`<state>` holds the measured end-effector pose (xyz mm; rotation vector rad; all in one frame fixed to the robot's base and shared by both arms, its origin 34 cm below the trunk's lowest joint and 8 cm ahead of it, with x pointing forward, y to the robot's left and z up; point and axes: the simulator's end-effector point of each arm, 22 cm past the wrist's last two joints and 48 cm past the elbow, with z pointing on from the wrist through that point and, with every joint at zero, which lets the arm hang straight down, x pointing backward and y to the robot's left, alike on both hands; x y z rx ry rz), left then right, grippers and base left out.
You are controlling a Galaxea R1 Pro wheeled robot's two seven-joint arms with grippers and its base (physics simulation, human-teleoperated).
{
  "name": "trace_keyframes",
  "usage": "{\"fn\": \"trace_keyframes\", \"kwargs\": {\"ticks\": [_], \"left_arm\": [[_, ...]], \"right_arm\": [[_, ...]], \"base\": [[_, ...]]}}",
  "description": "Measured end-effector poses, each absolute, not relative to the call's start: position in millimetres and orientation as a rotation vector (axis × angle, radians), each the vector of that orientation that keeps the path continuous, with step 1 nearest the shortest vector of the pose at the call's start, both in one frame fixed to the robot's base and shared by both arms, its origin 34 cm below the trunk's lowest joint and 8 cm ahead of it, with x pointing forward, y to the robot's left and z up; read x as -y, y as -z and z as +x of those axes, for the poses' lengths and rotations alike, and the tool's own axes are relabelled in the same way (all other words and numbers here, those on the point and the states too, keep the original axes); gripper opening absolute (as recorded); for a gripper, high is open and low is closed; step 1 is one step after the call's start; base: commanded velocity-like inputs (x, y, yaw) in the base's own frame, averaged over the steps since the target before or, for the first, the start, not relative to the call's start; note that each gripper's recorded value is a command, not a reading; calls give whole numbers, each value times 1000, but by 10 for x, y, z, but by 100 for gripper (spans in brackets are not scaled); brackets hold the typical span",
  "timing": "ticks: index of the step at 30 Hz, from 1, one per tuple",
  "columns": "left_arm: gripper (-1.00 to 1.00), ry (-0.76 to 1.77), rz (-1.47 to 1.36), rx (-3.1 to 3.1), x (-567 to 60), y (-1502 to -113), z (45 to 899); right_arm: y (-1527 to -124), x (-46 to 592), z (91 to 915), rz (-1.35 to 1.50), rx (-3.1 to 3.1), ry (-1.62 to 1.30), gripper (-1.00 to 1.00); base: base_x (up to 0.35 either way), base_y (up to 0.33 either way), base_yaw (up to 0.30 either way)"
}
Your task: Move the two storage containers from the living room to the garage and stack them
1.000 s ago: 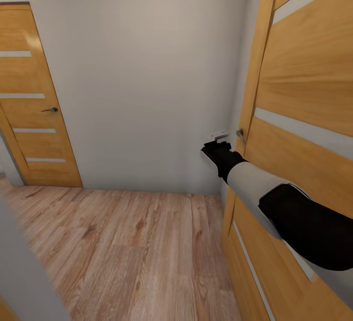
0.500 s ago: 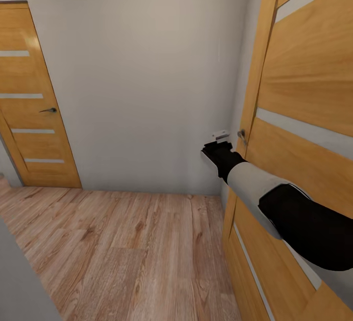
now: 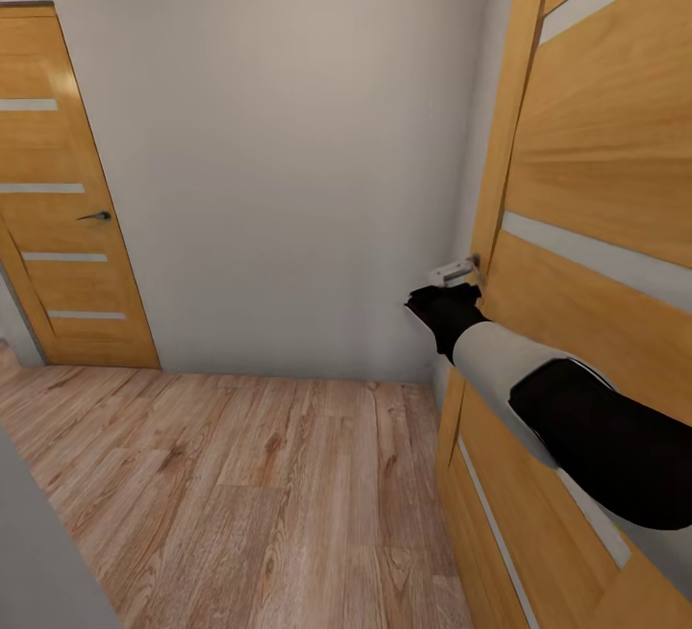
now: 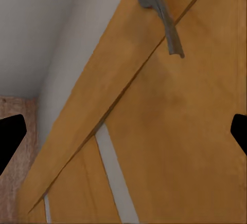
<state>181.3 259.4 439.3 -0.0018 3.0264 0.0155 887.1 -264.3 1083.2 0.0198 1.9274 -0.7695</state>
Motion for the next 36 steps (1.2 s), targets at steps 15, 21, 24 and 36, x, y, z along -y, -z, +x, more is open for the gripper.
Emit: {"fn": "trace_keyframes", "kwargs": {"ticks": [15,21,24,36], "left_arm": [[100,-15,1,-3026,-2593,-4393,1814],[100,-13,1,-3026,-2582,-4393,1813],[100,-13,1,-3026,-2581,-4393,1813],[100,-14,1,-3026,-2587,-4393,1813]], "right_arm": [[-10893,3307,8837,62,-1908,883,100],[-10905,3655,8800,104,-1906,915,100],[-10907,3671,8799,105,-1906,917,100],[-10932,3753,8770,125,-1897,942,100]], "base": [[0,0,0],[0,0,0],[0,0,0],[0,0,0]]}}
